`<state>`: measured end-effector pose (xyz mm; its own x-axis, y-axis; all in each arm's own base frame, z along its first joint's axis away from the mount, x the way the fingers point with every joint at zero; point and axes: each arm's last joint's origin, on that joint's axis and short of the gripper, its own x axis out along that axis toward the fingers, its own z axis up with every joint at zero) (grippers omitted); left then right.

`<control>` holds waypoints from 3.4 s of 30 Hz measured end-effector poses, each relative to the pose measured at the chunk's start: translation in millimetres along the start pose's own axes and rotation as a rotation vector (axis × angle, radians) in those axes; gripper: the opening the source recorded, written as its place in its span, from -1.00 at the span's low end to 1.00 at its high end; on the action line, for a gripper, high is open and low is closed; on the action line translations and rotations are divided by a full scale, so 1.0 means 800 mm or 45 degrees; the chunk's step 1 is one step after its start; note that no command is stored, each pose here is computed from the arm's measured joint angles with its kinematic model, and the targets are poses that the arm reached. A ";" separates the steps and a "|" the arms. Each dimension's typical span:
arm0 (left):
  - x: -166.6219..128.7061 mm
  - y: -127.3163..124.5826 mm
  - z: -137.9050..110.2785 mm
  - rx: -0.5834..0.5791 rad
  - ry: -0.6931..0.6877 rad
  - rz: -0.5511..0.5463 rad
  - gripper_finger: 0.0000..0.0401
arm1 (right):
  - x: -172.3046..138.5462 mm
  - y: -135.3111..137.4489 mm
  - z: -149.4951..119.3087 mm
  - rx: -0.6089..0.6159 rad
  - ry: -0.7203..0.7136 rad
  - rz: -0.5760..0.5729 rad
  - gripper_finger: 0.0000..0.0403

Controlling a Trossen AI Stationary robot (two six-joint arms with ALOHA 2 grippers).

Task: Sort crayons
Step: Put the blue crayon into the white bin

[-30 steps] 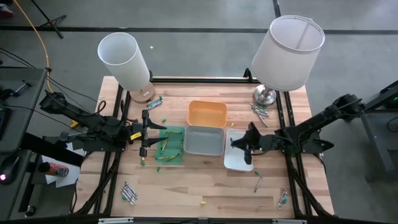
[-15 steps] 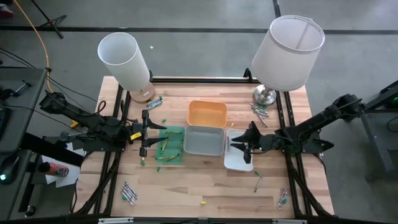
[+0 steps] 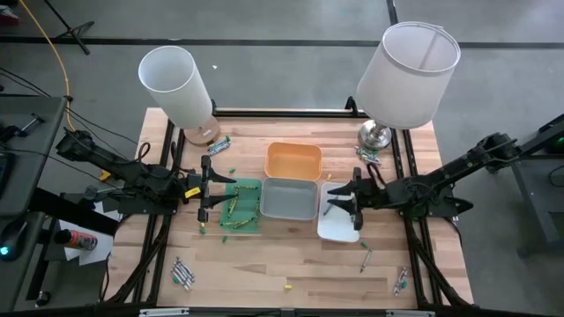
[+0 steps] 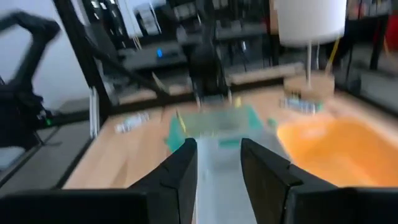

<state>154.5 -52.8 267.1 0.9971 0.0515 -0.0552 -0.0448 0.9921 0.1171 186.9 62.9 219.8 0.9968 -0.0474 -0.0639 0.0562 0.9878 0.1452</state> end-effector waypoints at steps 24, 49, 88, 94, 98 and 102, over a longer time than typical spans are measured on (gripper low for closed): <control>0.000 0.000 0.000 0.000 0.000 0.006 -0.12 | 0.006 0.004 0.007 -0.145 -0.121 0.001 -0.41; 0.046 0.031 -0.053 -0.021 0.338 0.724 -0.12 | 0.012 -0.015 0.013 -0.091 -0.158 -0.133 -0.41; 0.023 0.163 -0.185 -0.466 1.094 1.366 -1.00 | 0.030 -0.020 -0.008 -0.026 -0.073 -0.157 -0.41; 0.034 0.166 -0.198 -0.462 1.098 1.379 -1.00 | 0.030 -0.020 -0.008 -0.027 -0.073 -0.158 -0.41; 0.039 0.167 -0.209 -0.456 1.128 1.378 -1.00 | 0.030 -0.020 -0.008 -0.027 -0.073 -0.158 -0.41; 0.044 0.168 -0.216 -0.453 1.129 1.382 -1.00 | 0.030 -0.020 -0.008 -0.027 -0.073 -0.158 -0.41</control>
<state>172.8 101.8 109.3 0.1024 0.7052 -0.7016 -0.8851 0.3866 0.2593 209.7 46.8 209.8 0.9839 -0.1773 -0.0238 0.1789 0.9766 0.1190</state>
